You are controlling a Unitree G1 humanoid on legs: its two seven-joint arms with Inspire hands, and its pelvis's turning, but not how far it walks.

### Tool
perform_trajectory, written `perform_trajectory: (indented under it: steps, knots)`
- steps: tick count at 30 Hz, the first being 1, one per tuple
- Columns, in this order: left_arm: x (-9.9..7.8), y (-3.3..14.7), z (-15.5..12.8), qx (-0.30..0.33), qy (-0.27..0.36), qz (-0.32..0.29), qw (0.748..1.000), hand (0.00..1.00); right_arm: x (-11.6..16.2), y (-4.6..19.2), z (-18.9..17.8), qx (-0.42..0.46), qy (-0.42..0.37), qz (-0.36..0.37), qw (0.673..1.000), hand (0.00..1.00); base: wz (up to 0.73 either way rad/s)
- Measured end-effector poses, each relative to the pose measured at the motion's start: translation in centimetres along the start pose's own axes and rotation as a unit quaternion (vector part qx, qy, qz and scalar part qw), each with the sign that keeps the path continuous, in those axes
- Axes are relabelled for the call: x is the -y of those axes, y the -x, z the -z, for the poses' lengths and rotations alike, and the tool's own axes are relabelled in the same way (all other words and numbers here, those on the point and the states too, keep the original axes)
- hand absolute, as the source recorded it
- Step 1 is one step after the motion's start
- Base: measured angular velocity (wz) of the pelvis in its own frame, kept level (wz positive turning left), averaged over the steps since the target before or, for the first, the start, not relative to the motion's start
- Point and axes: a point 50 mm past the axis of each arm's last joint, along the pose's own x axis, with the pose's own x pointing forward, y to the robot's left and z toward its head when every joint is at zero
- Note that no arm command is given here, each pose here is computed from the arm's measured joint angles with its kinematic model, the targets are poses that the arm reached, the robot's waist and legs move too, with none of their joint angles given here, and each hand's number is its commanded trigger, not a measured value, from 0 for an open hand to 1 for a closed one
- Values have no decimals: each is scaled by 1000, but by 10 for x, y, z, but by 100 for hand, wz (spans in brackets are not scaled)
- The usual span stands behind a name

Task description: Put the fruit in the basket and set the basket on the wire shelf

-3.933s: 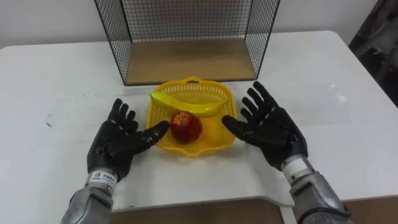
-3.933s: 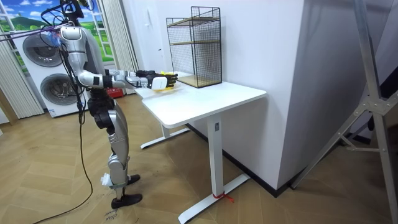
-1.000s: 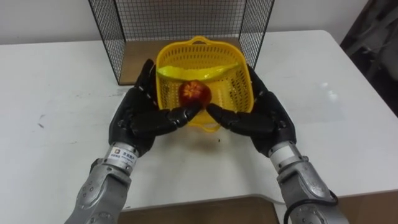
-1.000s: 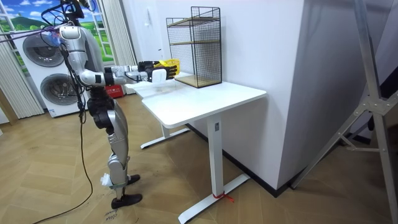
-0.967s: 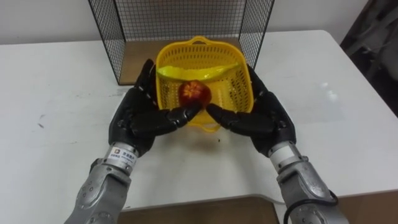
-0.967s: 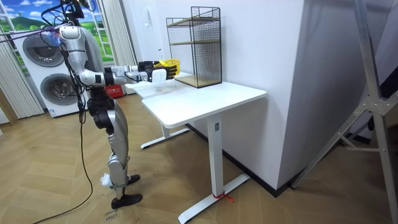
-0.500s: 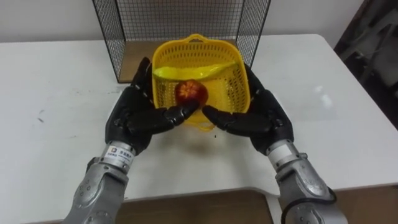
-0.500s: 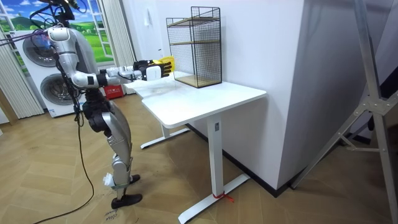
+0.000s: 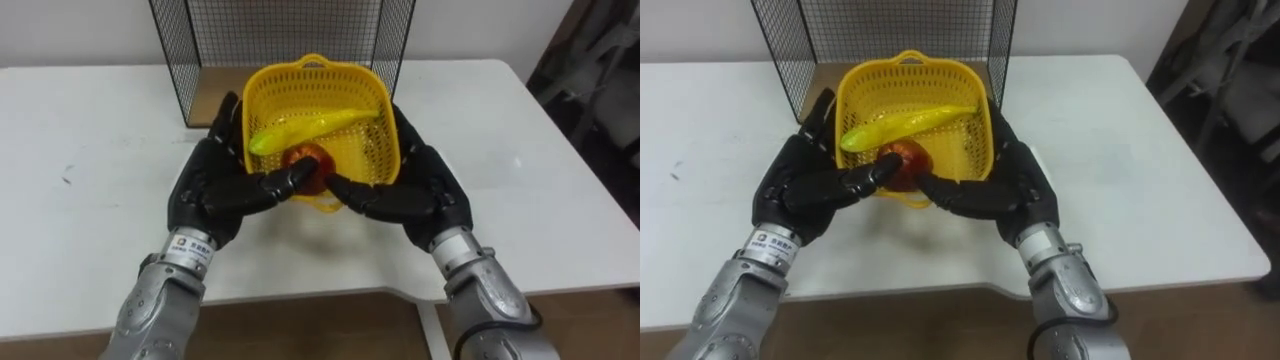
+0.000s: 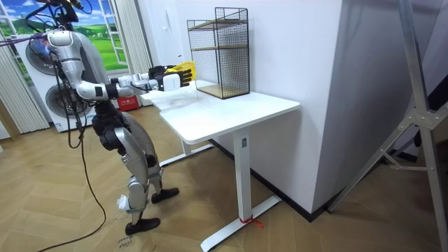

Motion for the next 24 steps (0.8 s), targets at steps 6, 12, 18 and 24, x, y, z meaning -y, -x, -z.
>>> perform_trajectory:
  steps: [6, 12, 18, 24]
  knots:
    - [1, 0, 0, 3, 3, 0, 1000, 0, -1, -2, -1, 3, 1, -3, 1000, 0, 3]
    - [3, 0, -1, 11, 1, 4, 1000, 0, -1, -2, -4, 8, 5, -4, 1000, 0, 6]
    - [5, -2, -3, 15, 0, 11, 1000, 0, -1, -4, -8, 14, 5, -2, 1000, 0, -9]
    - [10, -6, -5, 29, 7, 12, 999, 0, -2, -8, -13, 27, 10, 1, 1000, 0, 6]
